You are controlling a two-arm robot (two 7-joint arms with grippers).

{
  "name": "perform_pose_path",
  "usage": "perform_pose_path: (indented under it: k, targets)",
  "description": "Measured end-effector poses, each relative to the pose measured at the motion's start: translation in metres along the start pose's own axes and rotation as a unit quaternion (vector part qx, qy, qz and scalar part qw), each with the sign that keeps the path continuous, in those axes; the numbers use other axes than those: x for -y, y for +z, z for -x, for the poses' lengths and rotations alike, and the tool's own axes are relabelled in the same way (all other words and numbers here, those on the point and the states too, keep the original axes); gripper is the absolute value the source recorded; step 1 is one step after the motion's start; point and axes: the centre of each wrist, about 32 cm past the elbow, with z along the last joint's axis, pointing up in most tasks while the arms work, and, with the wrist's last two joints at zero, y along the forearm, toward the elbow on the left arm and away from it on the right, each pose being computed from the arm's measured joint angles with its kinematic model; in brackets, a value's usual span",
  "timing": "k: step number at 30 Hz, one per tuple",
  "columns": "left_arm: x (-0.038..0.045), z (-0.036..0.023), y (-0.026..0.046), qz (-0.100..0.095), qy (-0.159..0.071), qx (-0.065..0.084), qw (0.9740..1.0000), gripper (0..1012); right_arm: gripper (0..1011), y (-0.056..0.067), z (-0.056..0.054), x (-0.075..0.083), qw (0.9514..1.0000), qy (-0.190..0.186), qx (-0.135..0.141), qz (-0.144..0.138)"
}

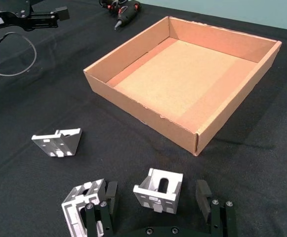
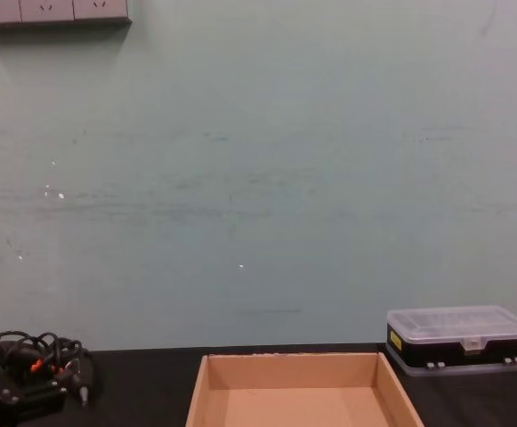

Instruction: Use one hand to pick up the angle iron from the table and place it into the box.

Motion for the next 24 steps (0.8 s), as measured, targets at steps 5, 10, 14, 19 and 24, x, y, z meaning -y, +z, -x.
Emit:
perform_pose_path:
  k: [5,10,14,19,24]
  targets:
    - [0.0000,0.0000,0.0000,0.000,0.000,0.000,1.0000,1000,985,-0.0002,0.0000,0.0004,1.0000,0.000,0.001,-0.002]
    - [0.0000,0.0000,0.0000,0.000,0.000,0.000,1.0000,1000,896,-0.0003,0.0000,0.0006,1.0000,0.000,0.001,-0.003]
    - [0.0000,0.0000,0.0000,0.000,0.000,0.000,1.0000,1000,777,-0.0002,0.0000,0.0008,1.0000,0.001,0.002,-0.004]
    - [0.0000,0.0000,0.0000,0.000,0.000,0.000,1.0000,1000,651,-0.0003,-0.0001,0.0009,1.0000,0.001,0.002,-0.004]
    - [0.0000,0.0000,0.0000,0.000,0.000,0.000,1.0000,1000,520,-0.0003,-0.0001,0.0011,1.0000,0.001,0.002,-0.005]
